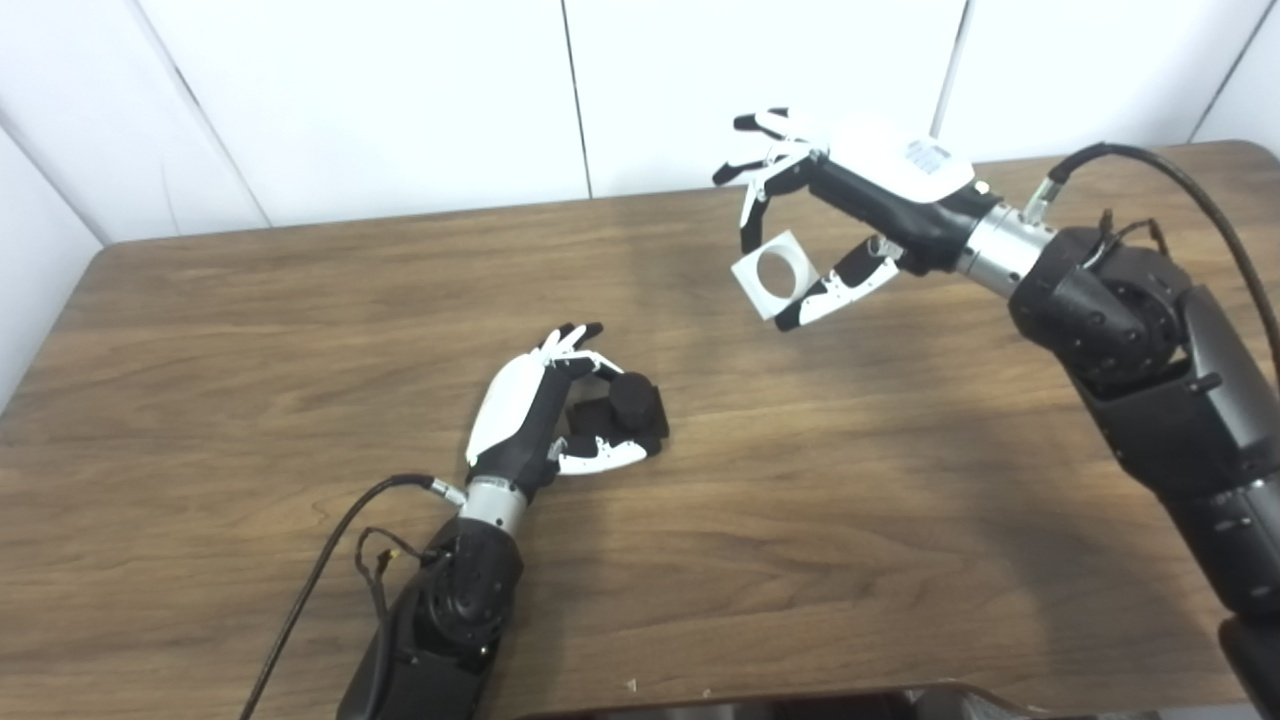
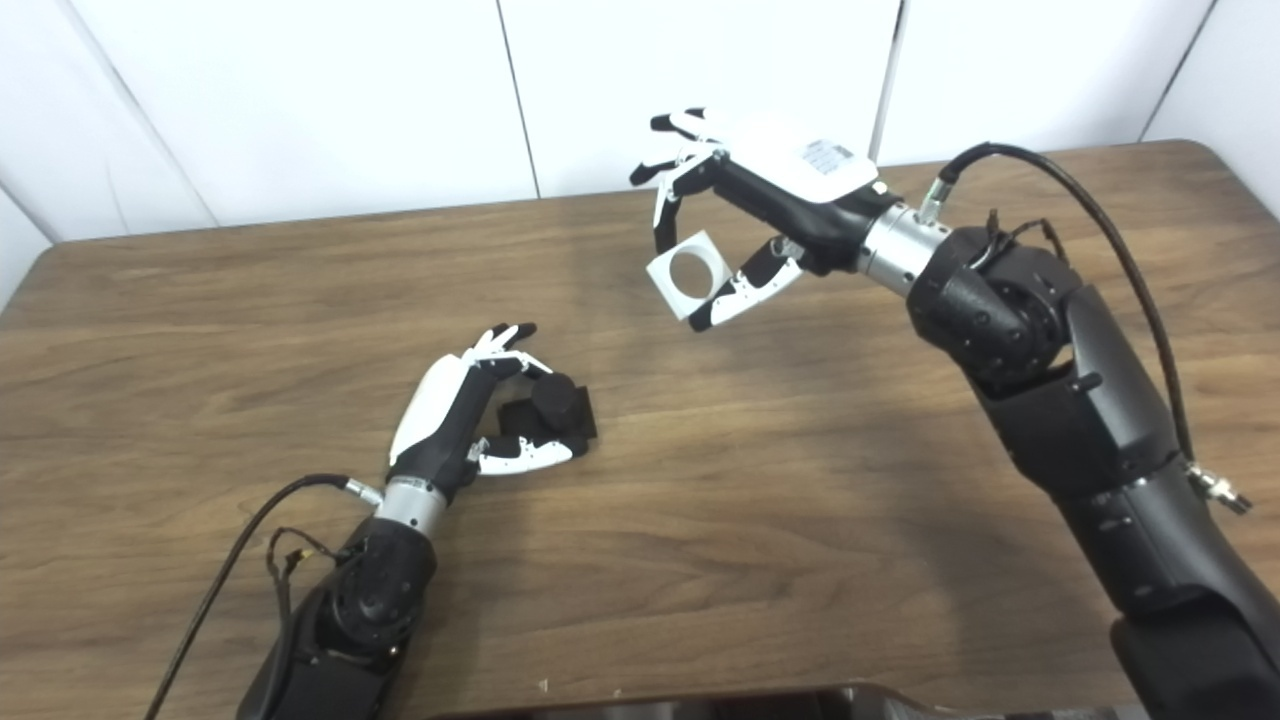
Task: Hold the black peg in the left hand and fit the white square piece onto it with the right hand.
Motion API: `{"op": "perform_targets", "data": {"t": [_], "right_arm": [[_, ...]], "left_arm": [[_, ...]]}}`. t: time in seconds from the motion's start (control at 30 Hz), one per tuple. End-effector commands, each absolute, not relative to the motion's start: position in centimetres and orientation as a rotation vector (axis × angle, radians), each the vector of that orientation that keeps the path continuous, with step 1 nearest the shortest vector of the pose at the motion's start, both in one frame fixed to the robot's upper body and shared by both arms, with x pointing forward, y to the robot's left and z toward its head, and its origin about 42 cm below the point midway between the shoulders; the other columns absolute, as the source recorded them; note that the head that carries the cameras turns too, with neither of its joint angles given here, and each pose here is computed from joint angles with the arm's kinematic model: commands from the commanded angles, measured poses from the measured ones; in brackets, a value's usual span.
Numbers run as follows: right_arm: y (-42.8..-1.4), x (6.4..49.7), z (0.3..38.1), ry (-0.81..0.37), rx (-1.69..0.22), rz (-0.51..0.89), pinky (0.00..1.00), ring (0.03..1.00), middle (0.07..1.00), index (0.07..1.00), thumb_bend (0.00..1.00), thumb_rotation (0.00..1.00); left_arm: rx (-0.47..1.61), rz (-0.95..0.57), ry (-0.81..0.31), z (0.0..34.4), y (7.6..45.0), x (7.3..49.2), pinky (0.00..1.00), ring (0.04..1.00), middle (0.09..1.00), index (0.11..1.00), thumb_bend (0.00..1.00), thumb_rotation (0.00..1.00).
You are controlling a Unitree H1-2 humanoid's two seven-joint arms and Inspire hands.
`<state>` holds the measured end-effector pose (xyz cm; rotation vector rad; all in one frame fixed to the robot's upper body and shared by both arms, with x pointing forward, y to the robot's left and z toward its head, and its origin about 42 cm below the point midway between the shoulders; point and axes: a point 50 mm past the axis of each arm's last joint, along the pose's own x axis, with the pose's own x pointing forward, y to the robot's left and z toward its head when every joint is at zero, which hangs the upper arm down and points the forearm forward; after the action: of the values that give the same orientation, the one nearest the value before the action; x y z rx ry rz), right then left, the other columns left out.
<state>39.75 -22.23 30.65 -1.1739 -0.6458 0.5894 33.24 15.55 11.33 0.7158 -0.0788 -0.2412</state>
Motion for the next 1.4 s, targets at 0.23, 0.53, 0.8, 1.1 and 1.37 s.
{"op": "perform_targets", "data": {"t": [0.23, 0.53, 0.8, 1.1, 1.37], "right_arm": [[-18.4, 38.9, 32.6, -0.743, -1.116, 0.623, 1.00, 0.956, 0.827, 0.480, 0.52, 0.15], [-15.7, 38.3, 31.7, -0.729, -1.060, 0.673, 1.00, 0.962, 0.821, 0.479, 0.52, 0.14], [-13.9, 38.7, 30.5, -0.708, -1.054, 0.713, 1.00, 0.960, 0.824, 0.479, 0.52, 0.15], [-12.9, 38.9, 29.6, -0.676, -1.079, 0.754, 1.00, 0.957, 0.830, 0.479, 0.52, 0.14], [-12.7, 39.1, 28.7, -0.667, -1.099, 0.774, 1.00, 0.944, 0.824, 0.479, 0.52, 0.14]], "left_arm": [[0.785, -0.235, -0.027, 10.3, 15.5, 33.6, 1.00, 0.999, 0.936, 0.491, 0.52, 0.09], [0.789, -0.237, -0.026, 10.6, 15.1, 33.6, 1.00, 1.000, 0.940, 0.491, 0.52, 0.09], [0.794, -0.236, -0.017, 10.6, 15.0, 33.7, 1.00, 1.000, 0.943, 0.492, 0.52, 0.09], [0.788, -0.229, -0.019, 10.6, 15.0, 33.7, 1.00, 1.000, 0.942, 0.492, 0.52, 0.09], [0.789, -0.223, -0.020, 10.6, 15.0, 33.6, 1.00, 1.000, 0.938, 0.491, 0.52, 0.09]]}}
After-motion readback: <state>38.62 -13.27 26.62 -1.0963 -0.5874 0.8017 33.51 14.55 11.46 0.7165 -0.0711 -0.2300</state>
